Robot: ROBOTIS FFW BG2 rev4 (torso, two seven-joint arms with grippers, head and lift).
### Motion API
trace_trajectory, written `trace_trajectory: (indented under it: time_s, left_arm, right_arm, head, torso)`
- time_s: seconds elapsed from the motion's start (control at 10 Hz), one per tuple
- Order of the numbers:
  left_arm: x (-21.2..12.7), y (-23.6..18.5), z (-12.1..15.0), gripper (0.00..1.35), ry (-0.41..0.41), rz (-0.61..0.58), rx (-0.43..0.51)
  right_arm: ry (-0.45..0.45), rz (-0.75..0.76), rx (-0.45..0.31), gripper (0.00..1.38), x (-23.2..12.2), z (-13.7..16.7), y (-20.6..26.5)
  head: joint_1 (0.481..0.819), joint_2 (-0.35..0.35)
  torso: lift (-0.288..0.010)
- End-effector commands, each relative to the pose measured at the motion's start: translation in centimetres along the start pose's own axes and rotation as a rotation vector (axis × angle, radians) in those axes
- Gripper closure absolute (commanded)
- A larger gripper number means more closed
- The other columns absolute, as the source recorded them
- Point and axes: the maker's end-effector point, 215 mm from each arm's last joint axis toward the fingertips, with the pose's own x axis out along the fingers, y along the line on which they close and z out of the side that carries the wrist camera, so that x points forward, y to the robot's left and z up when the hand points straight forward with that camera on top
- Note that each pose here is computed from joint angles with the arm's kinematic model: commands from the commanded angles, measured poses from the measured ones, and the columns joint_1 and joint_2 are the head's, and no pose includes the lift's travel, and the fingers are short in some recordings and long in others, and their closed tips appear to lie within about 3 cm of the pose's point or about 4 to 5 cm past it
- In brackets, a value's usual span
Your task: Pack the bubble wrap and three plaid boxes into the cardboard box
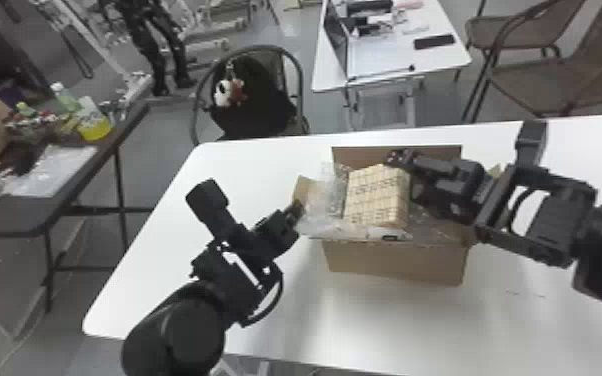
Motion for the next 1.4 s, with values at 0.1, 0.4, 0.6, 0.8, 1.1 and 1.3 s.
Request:
trace_trajectory:
  time_s: [0.1,0.4,0.6,0.8,1.1,1.3]
  left_arm:
    - [0.0,0.1,-0.1,1.22,0.000,0.001,-0.001]
    - [-0.2,0.1,0.1,1.22,-0.009,-0.003,-0.014]
    - [-0.3,0.2,0.2,1.22,-0.013,-0.002,-0.020]
    - [-0.6,0.7,0.1,1.22,-0.018,0.003,-0.030]
    - [-1.0,1.6,-0.3,1.22,-0.017,0.015,-0.045]
    - [-1.3,2.0,-0.4,1.22,-0.017,0.016,-0.051]
  right_arm:
    - [-0.102,0.013,-0.229,0.14,-4.8,5.1,5.9]
    - [-0.144,-0.089,-0.436,0.20,-12.3,8.9,6.7]
    - [-0.209,-0.225,-0.563,0.21,-17.8,11.0,4.0]
    - [-0.385,-0.420,-0.770,0.21,-24.2,13.0,0.5]
    - [-0.560,-0.636,-0.997,0.21,-31.7,9.9,-6.2]
    - [-0.661,-0.688,-1.084,0.21,-35.4,7.7,-9.3]
  head:
    - [0.657,0.305]
    - [0.626,0.244]
    - [0.635,0.188]
    - [0.648,0.137]
    - [0.695,0.041]
    - [0.695,0.011]
  torso:
    - [-0.148]
    - [-0.148]
    - [-0.148]
    - [-0.148]
    - [-0.148]
    - [-0.148]
